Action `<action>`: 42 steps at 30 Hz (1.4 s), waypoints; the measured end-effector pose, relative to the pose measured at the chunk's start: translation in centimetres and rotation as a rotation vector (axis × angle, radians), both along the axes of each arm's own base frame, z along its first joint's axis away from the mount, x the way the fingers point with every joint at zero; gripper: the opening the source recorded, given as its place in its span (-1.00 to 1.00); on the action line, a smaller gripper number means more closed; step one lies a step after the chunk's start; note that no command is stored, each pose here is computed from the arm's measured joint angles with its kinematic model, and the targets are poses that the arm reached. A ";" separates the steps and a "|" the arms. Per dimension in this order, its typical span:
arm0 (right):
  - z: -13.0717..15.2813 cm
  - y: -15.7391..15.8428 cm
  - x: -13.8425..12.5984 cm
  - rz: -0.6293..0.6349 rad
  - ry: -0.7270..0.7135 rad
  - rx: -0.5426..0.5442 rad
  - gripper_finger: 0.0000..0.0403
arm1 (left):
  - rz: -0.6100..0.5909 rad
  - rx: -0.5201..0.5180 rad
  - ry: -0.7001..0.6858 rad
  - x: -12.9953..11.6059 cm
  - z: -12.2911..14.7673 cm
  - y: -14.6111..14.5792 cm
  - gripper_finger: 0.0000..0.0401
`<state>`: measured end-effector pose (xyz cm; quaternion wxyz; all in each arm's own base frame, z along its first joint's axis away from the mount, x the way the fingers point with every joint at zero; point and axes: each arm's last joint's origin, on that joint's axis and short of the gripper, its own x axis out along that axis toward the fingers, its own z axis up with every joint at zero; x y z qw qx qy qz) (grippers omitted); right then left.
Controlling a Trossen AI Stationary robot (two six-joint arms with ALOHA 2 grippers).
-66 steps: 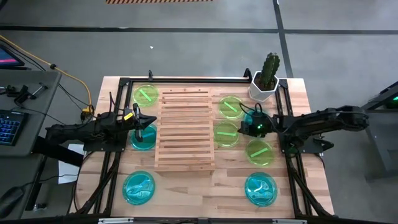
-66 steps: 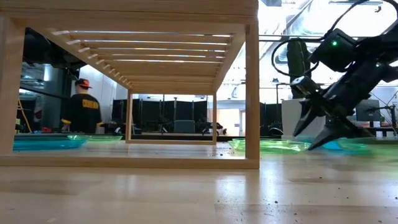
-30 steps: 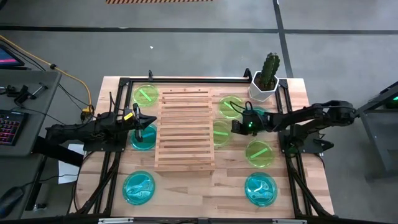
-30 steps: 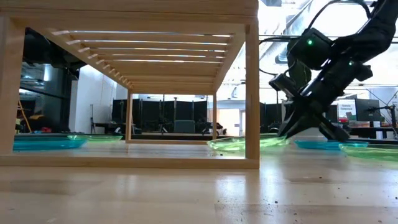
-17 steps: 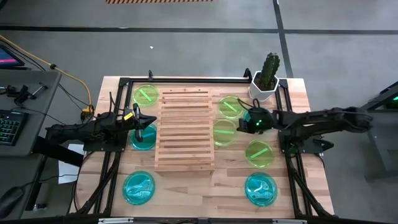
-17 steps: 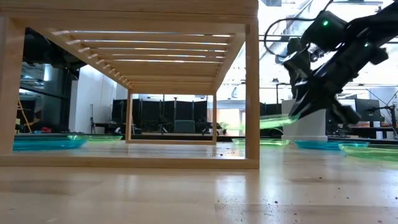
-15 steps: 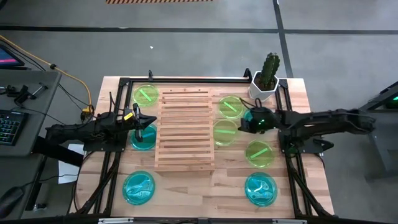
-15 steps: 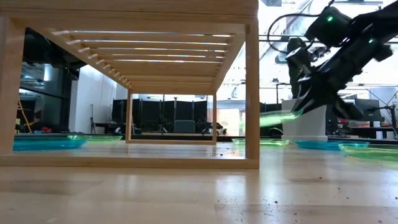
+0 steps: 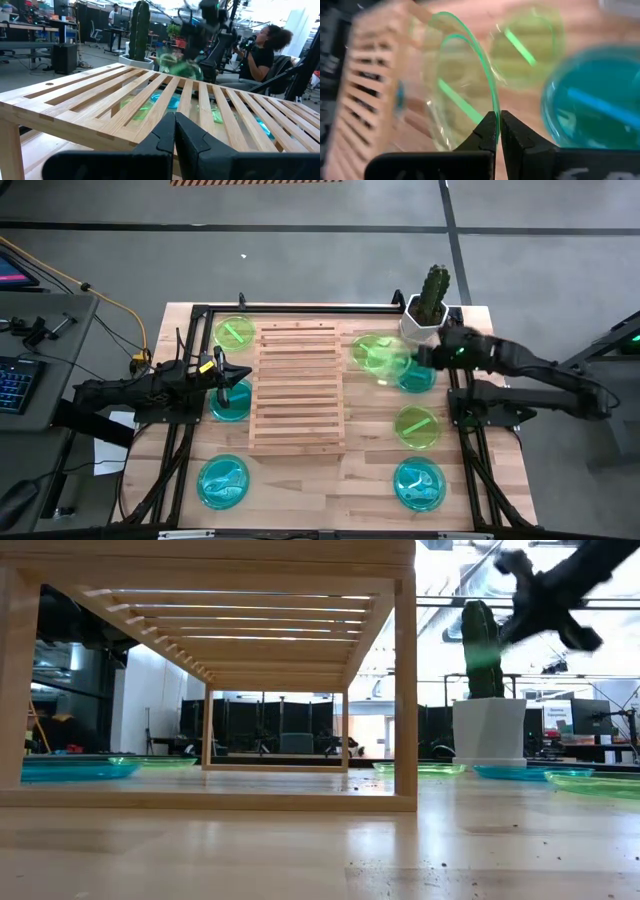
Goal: Place and stack plates onto a shelf
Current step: Put the middle green plate on the shelf
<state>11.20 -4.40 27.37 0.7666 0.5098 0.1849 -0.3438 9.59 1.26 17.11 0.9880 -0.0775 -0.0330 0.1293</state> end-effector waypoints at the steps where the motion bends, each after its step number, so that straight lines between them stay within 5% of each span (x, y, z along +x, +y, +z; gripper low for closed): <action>1: 0.9 -0.1 0.1 -0.002 -0.032 -0.018 -1.00 | 0.000 0.000 0.000 0.0 0.0 0.0 -1.00; 8: 5.3 -1.8 3.8 0.016 -0.261 -0.139 -1.00 | 0.000 0.000 0.000 0.0 0.0 0.0 -1.00; 15: 4.6 -4.7 12.1 0.120 -0.350 -0.096 -1.00 | 0.000 0.000 0.000 0.0 0.0 0.0 -1.00; 24: 4.1 -8.9 20.9 0.247 -0.249 -0.019 -1.00 | 0.000 0.000 0.000 0.0 0.0 0.0 -1.00; 42: 1.0 -12.0 25.4 0.219 -0.096 0.111 -1.00 | 0.000 0.000 0.000 0.0 0.0 0.0 -1.00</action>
